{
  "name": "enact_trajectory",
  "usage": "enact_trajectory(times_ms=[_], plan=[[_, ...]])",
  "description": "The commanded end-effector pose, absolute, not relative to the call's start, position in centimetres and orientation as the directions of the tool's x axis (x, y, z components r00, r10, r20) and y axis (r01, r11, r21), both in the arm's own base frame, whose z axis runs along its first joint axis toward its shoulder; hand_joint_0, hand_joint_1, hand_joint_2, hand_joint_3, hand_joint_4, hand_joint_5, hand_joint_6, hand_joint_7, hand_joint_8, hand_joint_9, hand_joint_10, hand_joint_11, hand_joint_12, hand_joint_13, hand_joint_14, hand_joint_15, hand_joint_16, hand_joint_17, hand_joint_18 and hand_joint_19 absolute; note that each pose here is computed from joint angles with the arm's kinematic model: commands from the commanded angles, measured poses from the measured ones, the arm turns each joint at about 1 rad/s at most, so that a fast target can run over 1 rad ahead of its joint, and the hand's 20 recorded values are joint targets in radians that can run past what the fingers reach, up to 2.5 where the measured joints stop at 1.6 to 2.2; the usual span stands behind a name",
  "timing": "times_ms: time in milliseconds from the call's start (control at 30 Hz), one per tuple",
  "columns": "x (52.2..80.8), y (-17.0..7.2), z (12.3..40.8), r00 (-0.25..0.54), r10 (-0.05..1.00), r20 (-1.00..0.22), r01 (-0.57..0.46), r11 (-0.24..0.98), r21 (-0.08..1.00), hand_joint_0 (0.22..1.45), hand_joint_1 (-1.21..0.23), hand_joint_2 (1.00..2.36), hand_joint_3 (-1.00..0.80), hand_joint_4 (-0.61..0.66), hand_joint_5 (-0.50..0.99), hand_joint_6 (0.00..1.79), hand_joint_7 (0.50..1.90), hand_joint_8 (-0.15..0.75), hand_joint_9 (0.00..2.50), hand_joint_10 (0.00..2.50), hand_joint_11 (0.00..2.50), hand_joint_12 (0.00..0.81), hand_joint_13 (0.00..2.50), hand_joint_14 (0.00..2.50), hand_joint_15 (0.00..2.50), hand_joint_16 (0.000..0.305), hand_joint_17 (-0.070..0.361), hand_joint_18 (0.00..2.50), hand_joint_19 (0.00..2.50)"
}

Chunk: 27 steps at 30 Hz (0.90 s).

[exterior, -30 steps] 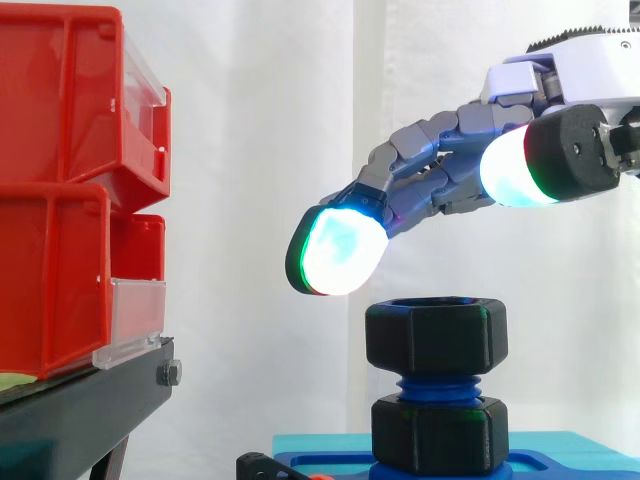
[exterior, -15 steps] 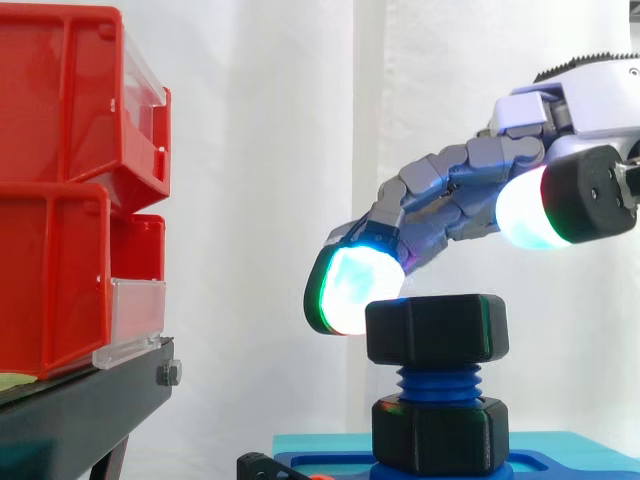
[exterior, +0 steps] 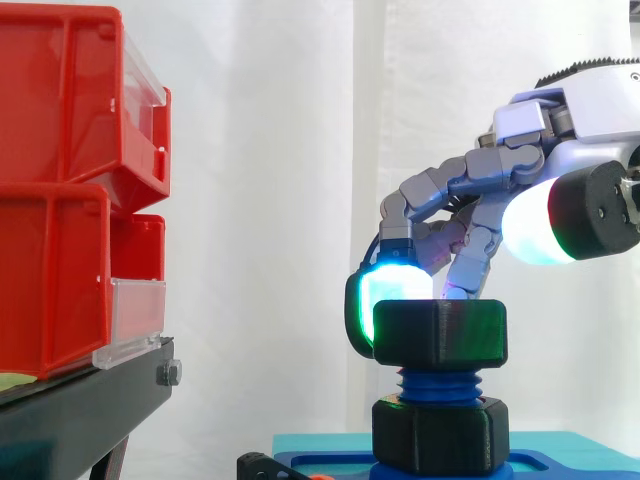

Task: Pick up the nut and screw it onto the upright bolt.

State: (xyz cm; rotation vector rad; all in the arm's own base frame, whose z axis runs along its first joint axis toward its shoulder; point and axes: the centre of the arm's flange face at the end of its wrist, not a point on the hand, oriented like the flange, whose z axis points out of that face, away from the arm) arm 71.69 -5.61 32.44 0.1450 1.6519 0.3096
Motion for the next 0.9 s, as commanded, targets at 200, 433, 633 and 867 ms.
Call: enact_trajectory(times_ms=[200,433,633,867], plan=[[71.7,-6.0,32.6,-0.103,0.277,-0.955,-0.083,0.955,0.286,0.51,-0.44,1.0,-0.5,0.13,0.06,0.51,1.21,0.222,1.34,0.0,0.06,0.277,0.67,0.0,0.0,0.03,0.067,0.35,0.0],[71.6,-6.2,32.5,-0.105,0.277,-0.955,-0.08,0.955,0.286,0.51,-0.45,1.0,-0.5,0.11,0.09,0.5,1.27,0.158,1.57,0.0,0.08,0.238,0.85,0.0,0.0,0.024,0.054,0.56,0.01],[72.0,-6.5,33.6,-0.088,0.279,-0.956,-0.081,0.955,0.286,0.51,-0.45,1.0,-0.5,0.1,0.1,0.5,1.33,0.131,1.76,0.0,0.12,0.189,1.03,0.0,0.0,0.02,0.044,0.81,0.12],[71.8,-7.1,34.5,-0.116,0.275,-0.954,-0.065,0.957,0.284,0.5,-0.45,1.0,-0.5,0.08,0.11,0.5,1.38,0.176,1.94,0.01,0.21,0.179,1.25,0.0,0.0,0.016,0.035,0.97,0.17]])
